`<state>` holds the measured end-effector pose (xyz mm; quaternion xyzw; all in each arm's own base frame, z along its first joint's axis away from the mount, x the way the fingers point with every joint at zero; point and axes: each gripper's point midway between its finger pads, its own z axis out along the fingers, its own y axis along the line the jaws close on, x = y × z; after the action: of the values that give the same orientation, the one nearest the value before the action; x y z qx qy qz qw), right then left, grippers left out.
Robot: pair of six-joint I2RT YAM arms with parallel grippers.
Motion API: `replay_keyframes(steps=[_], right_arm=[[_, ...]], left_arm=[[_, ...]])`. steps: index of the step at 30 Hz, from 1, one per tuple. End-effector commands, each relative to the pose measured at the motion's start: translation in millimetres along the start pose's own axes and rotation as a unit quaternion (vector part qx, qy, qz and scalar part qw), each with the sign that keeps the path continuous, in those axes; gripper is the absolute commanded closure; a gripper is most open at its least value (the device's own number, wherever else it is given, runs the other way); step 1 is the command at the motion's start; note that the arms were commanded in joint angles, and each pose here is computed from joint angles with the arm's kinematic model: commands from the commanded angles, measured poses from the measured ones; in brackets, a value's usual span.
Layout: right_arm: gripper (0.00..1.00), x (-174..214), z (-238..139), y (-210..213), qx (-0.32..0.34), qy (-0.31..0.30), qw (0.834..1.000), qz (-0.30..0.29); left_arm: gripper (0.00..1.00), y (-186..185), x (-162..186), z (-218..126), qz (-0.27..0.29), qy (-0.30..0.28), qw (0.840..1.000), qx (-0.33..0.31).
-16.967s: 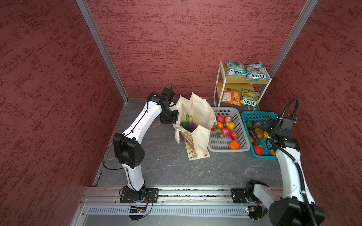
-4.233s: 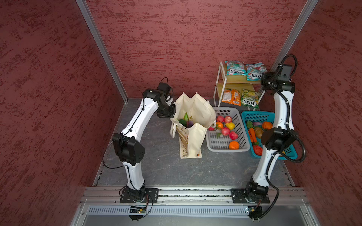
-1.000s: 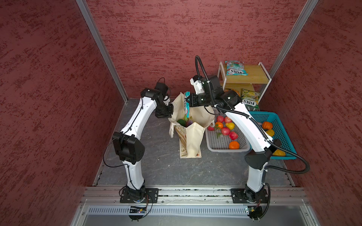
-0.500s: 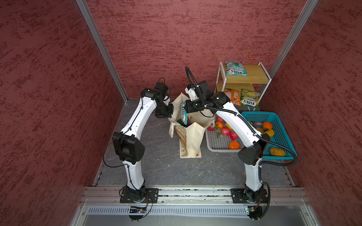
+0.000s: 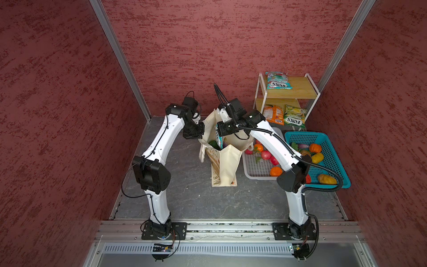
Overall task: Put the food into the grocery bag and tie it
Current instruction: 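Lower the teal candy bag into the tote bag and open the right gripper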
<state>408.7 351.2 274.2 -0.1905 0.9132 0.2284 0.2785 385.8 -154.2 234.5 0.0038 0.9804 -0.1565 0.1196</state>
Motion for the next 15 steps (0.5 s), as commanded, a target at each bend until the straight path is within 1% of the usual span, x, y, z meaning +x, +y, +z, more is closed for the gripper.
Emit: replay_keyframes(steps=[1,2,4,6,9,11,15], right_arm=[[0.98,-6.0,7.9,-1.0,0.01,-0.01,1.0,-0.02],[0.96,-6.2,8.2,-2.1,0.014,-0.011,1.0,-0.022],[0.94,-6.4,7.5,-2.2,0.014,-0.011,0.999,-0.026],[0.9,-4.2,8.8,-1.6,0.012,-0.007,1.0,-0.027],[0.77,-3.7,6.8,0.4,0.008,-0.006,1.0,-0.028],[0.66,-9.4,-0.4,0.7,0.013,-0.017,0.999,-0.03],[0.55,-28.4,-24.1,0.7,0.03,-0.057,0.997,-0.046]], left_arm=[[0.99,-2.4,-12.4,-8.4,0.006,-0.025,1.0,0.009],[0.99,-2.4,-12.4,-8.6,0.006,-0.025,1.0,0.009],[0.99,-1.7,-12.7,-8.7,0.006,-0.026,1.0,0.009],[0.99,-1.9,-13.7,-9.5,0.005,-0.028,1.0,0.01],[0.99,-1.4,-15.3,-10.3,0.005,-0.03,0.999,0.01],[0.99,-1.5,-16.1,-11.6,0.004,-0.033,0.999,0.011],[0.99,-1.1,-16.6,-11.5,0.004,-0.034,0.999,0.009]])
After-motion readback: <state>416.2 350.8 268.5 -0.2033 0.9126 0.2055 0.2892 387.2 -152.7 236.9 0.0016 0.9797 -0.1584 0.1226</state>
